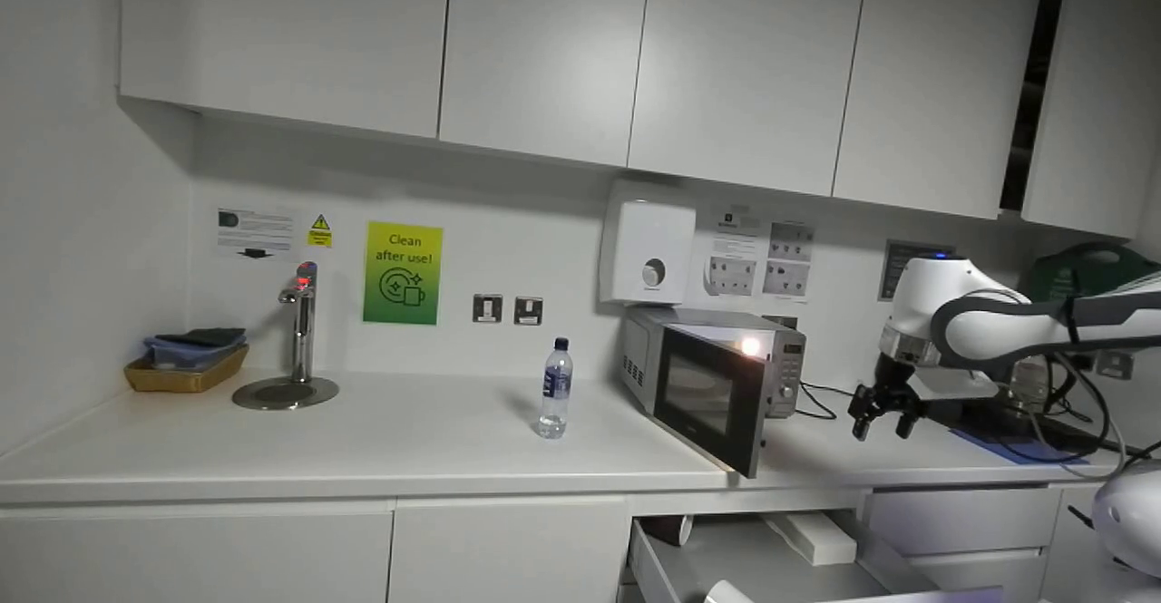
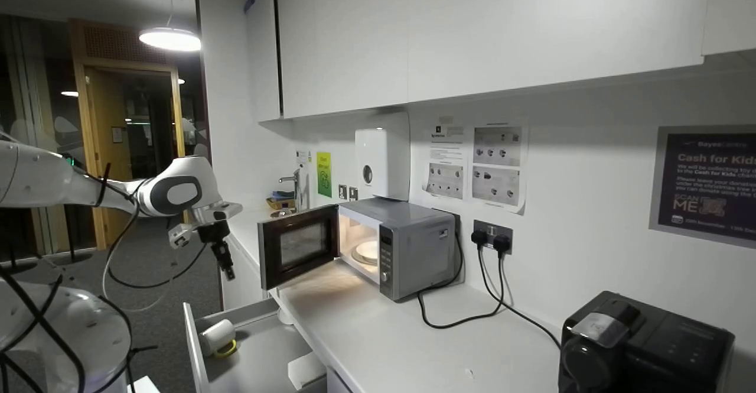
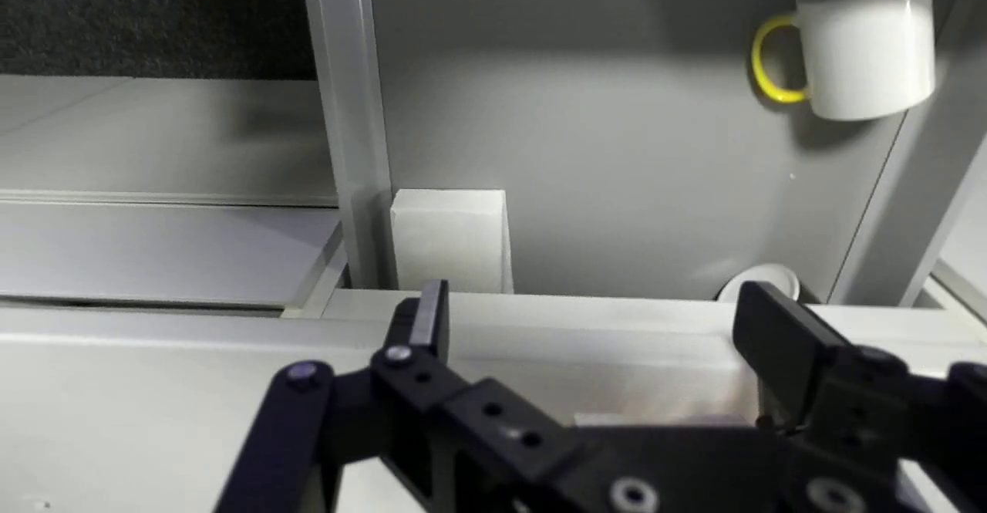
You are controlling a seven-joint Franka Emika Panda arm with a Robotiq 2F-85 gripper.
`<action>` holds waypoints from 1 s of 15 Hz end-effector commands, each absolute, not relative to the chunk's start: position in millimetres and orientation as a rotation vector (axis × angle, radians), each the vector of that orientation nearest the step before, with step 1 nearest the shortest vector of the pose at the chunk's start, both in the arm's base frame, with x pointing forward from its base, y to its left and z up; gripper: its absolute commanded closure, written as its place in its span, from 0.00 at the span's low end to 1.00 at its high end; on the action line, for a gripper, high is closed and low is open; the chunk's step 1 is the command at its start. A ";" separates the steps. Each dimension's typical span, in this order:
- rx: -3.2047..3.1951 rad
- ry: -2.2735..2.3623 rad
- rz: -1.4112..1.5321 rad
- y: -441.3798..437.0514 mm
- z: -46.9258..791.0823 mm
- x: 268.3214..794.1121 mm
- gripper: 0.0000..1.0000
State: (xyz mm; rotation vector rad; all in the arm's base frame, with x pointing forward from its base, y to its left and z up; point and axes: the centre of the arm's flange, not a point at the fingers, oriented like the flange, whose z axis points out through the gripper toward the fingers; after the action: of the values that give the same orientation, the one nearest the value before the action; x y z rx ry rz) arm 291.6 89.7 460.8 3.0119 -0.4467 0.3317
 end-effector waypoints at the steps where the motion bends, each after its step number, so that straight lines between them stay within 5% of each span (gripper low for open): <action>1: 2.958 -0.729 0.449 74.8 441.6 300.4 0.00; 15: 2.493 -1.642 1.026 43.8 404.1 377.4 0.00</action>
State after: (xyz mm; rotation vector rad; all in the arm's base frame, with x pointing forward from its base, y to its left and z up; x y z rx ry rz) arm 377.9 50.5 428.5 2.6343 -1.5134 0.8901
